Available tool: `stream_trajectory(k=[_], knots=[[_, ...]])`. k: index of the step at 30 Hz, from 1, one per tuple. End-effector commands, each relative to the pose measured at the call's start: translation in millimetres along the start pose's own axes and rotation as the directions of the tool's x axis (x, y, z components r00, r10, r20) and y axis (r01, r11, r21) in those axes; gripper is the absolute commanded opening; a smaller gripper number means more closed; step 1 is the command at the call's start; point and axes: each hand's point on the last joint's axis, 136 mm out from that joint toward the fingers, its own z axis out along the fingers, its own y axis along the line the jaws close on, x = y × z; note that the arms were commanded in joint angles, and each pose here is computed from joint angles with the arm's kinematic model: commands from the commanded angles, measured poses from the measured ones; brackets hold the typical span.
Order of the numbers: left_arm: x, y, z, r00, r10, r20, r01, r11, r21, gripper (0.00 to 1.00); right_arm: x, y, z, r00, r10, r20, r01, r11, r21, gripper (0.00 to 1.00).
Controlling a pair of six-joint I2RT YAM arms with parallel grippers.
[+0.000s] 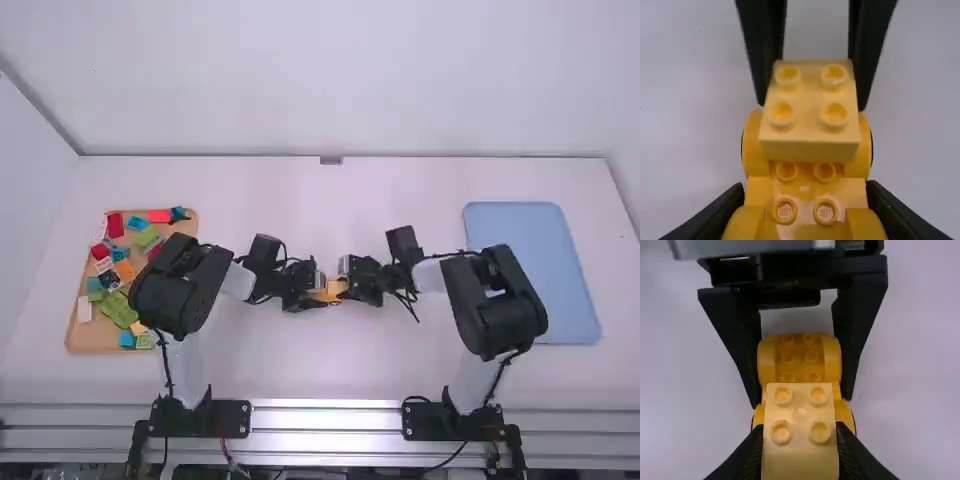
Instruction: Assemble lego blocks to make yellow taxi
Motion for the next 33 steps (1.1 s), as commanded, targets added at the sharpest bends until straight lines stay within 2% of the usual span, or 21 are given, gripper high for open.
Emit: stream_trajectory(k=[1, 13, 26, 29, 30, 31, 32, 33], knots=[[5.7, -6.8, 1.7, 1.000, -0.023, -0.012, 0.023, 1.000, 0.018, 0.26, -1.0, 4.1, -1.3, 0.999, 0.046, 0.007, -0.046, 0.999, 0.000, 0.25], [6.9, -8.4, 1.7, 0.999, -0.030, -0.016, 0.030, 0.999, 0.023, 0.26, 2.9, -7.4, 0.4, 0.996, 0.001, -0.089, 0.001, 1.000, 0.020, 0.24], [7.2, -8.7, 1.6, 0.999, -0.031, -0.017, 0.032, 0.999, 0.024, 0.26, 4.2, -14.0, -4.2, 0.996, -0.017, -0.087, 0.021, 0.999, 0.039, 0.24], [7.2, -8.8, 1.6, 0.999, -0.032, -0.017, 0.032, 0.999, 0.024, 0.26, 4.8, -13.7, -4.3, 0.996, -0.014, -0.088, 0.017, 0.999, 0.038, 0.29], [7.2, -8.8, 1.6, 0.999, -0.032, -0.017, 0.032, 0.999, 0.024, 0.26, 4.4, -13.6, -4.1, 0.996, -0.016, -0.087, 0.019, 0.999, 0.037, 0.33], [7.2, -8.8, 1.6, 0.999, -0.032, -0.017, 0.032, 0.999, 0.024, 0.26, 4.3, -14.0, -4.3, 0.996, -0.016, -0.086, 0.020, 0.999, 0.039, 0.41], [7.2, -8.7, 1.6, 0.999, -0.032, -0.017, 0.032, 0.999, 0.024, 0.26, 4.2, -14.2, -4.3, 0.996, -0.017, -0.086, 0.021, 0.999, 0.040, 0.44], [7.2, -8.7, 1.6, 0.999, -0.032, -0.017, 0.032, 0.999, 0.024, 0.26, 4.1, -14.5, -4.5, 0.996, -0.017, -0.085, 0.021, 0.999, 0.040, 0.56]])
